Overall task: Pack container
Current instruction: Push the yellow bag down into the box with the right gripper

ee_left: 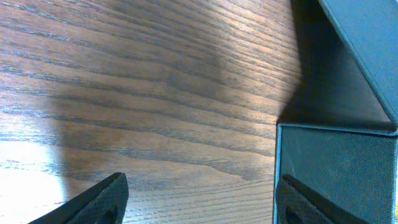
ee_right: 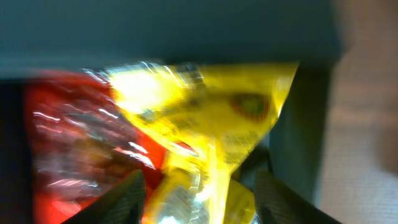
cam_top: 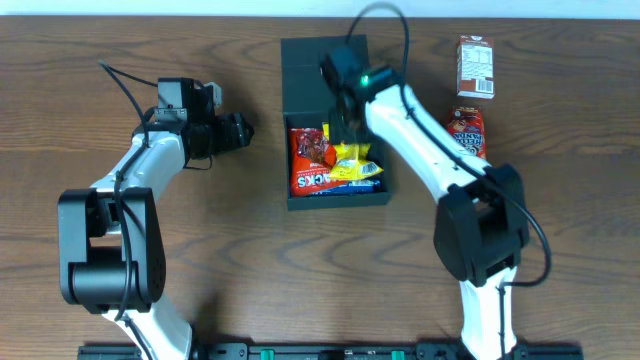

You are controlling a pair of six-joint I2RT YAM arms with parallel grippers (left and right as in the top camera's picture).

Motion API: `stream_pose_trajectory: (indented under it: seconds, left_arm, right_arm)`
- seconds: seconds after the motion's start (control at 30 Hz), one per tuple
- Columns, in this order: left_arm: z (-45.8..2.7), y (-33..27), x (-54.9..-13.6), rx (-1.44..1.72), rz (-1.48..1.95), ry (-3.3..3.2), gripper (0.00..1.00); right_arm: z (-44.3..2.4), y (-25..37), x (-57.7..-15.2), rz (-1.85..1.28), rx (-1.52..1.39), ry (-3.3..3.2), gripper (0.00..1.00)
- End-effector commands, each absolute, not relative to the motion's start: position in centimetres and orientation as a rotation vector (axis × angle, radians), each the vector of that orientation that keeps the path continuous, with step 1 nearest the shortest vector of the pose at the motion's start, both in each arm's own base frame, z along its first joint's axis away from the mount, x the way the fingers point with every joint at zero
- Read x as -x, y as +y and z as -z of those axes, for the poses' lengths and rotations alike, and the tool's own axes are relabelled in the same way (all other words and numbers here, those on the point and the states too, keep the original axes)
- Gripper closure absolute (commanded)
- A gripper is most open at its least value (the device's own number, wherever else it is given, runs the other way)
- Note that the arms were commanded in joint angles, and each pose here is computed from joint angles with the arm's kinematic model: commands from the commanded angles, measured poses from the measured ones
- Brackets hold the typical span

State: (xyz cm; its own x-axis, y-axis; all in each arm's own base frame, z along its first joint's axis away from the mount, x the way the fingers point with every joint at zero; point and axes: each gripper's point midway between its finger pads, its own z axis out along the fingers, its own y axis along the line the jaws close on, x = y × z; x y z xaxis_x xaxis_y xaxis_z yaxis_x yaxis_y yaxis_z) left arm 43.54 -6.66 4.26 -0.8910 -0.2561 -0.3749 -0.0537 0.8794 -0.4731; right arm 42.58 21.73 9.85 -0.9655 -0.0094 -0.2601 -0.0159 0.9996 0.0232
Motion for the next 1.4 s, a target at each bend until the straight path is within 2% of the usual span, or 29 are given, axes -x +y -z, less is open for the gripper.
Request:
stream_pose_trajectory:
  seconds: [0.0,0.03,0.1,0.13,0.37,0.57,0.77,0.87,0.97,1.07,1.37]
  left_arm:
    - [-3.8,-6.4,-43.7,0.237,0.639,2.62,0.23]
    - [-3.8,-6.4,-43.7,0.237,0.639,2.62,0.22]
    - [-3.9,-6.4,-43.8,0.237,0.639,2.618,0.22]
    - [-3.9,-6.4,-43.8,0.235,0.639,2.617,0.22]
    - [-3.9,-6.4,-43.8,0.236,0.639,2.617,0.22]
    - [-3.9,-6.4,-43.8,0.236,0.639,2.617,0.22]
    - [-3.9,-6.4,-43.8,0.236,0.639,2.617,0.22]
    - [-3.9,-6.4,-43.8,0.236,0.639,2.617,0.22]
    - [-3.9,-6.4,-43.8,0.236,0.639,2.617,0.22]
    - [-3.9,-6.4,-43.8,0.236,0.639,2.618,0.24]
    - [-3.9,-6.4,-43.8,0.236,0.639,2.618,0.25]
  right_arm:
    - [-16.6,22.8,-44.4,-0.105,0.118,2.726,0.36]
    - [-18.2,23.0,-44.7,-0.119,0.14,2.693,0.41]
    - [-19.3,23.0,-44.7,-0.125,0.167,2.67,0.94]
    - [-18.6,22.7,-44.3,-0.108,0.172,2.697,0.99]
    - [-7.6,21.7,-40.3,-0.024,0.269,2.97,0.99]
    - [-2.3,20.6,-37.4,-0.004,0.303,3.076,0.99]
    - [-2.5,21.0,-38.4,-0.028,0.332,3.034,0.98]
    - [-5.4,21.9,-40.0,-0.064,0.351,2.97,0.99]
    - [-10.8,22.9,-41.8,-0.114,0.366,2.87,0.98]
    - [-14.0,22.7,-41.9,-0.119,0.427,2.828,0.98]
    - [-8.5,20.0,-36.5,-0.042,0.48,3.078,0.99]
